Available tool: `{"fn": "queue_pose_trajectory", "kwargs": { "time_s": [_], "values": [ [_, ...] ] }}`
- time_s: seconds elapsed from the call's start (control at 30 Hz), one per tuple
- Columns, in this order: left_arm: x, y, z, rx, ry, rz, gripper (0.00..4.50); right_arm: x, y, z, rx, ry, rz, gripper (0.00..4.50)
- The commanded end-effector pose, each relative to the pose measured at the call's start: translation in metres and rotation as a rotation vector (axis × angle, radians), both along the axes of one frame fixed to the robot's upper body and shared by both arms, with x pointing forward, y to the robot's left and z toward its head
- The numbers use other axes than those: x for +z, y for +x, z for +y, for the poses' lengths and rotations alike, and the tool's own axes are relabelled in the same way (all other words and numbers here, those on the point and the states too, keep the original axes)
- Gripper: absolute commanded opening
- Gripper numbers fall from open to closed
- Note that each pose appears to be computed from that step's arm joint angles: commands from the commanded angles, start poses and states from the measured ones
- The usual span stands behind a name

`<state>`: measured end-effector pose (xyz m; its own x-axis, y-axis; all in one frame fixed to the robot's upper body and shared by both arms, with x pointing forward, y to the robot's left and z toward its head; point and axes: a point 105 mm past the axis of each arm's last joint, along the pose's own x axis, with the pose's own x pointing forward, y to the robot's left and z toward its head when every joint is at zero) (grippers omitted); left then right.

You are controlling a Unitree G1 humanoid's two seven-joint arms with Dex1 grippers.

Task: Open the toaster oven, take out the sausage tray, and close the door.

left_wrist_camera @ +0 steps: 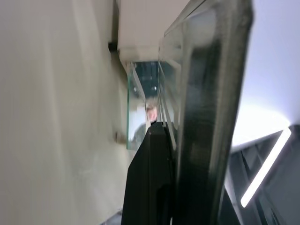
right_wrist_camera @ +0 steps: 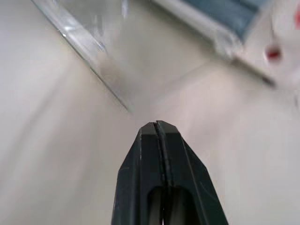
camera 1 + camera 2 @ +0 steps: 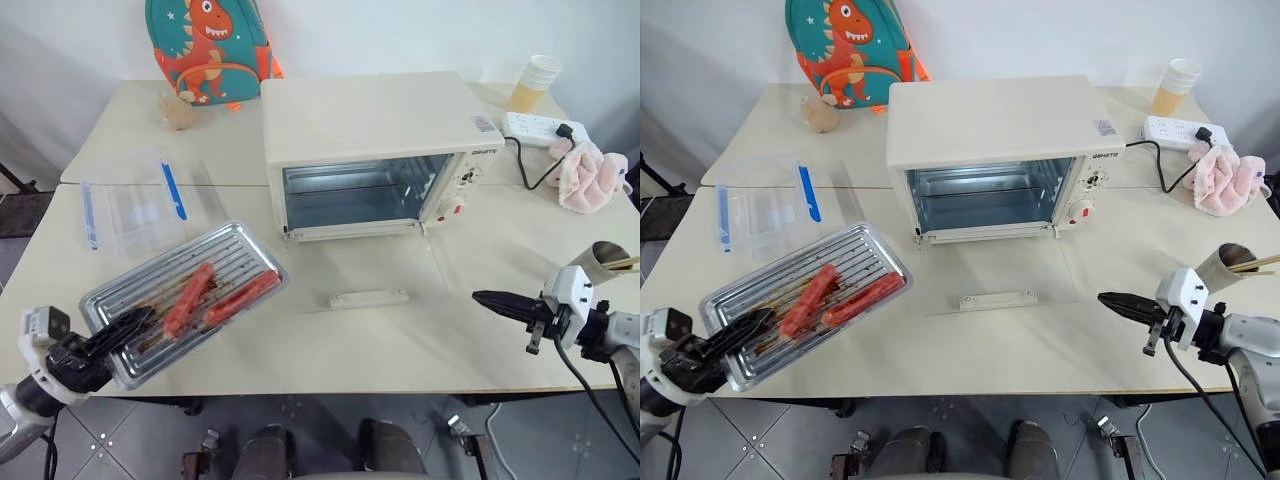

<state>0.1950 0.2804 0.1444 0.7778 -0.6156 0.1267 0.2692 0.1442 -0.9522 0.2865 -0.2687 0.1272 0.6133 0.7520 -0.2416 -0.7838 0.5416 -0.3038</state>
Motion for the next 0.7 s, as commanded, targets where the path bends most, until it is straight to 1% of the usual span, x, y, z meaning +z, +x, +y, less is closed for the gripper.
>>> {"fn": "queue_pose_trajectory", "kwargs": {
  "time_s": [0.03, 0.17, 0.2, 0.27, 0.4, 0.5, 0.57, 0.7],
  "values": [
    [0.015, -0.006, 0.006, 0.052, -0.011, -0.086, 0.00, -0.005, 0.009, -0.001, 0.000, -0.020, 0.023, 0.02],
    [0.010, -0.008, 0.013, 0.131, -0.025, -0.084, 0.00, -0.008, 0.022, 0.013, 0.044, 0.027, 0.068, 0.02],
    [0.008, -0.008, 0.013, 0.148, -0.031, -0.083, 0.00, -0.009, 0.021, 0.018, 0.074, 0.044, 0.101, 0.02],
    [0.006, -0.007, 0.012, 0.161, -0.038, -0.085, 0.00, -0.007, 0.019, 0.026, 0.119, 0.064, 0.113, 0.02],
    [0.004, -0.005, 0.008, 0.164, -0.046, -0.087, 0.00, 0.013, 0.015, 0.037, 0.185, 0.133, 0.111, 0.02],
    [0.004, -0.005, 0.008, 0.167, -0.046, -0.089, 0.00, 0.025, 0.012, 0.039, 0.201, 0.147, 0.109, 0.02],
    [0.005, -0.005, 0.011, 0.177, -0.047, -0.087, 0.00, 0.042, 0.011, 0.042, 0.214, 0.178, 0.058, 0.02],
    [0.007, -0.004, 0.018, 0.202, -0.049, -0.092, 0.00, 0.065, 0.011, 0.046, 0.216, 0.203, 0.007, 0.02]
  ]
}}
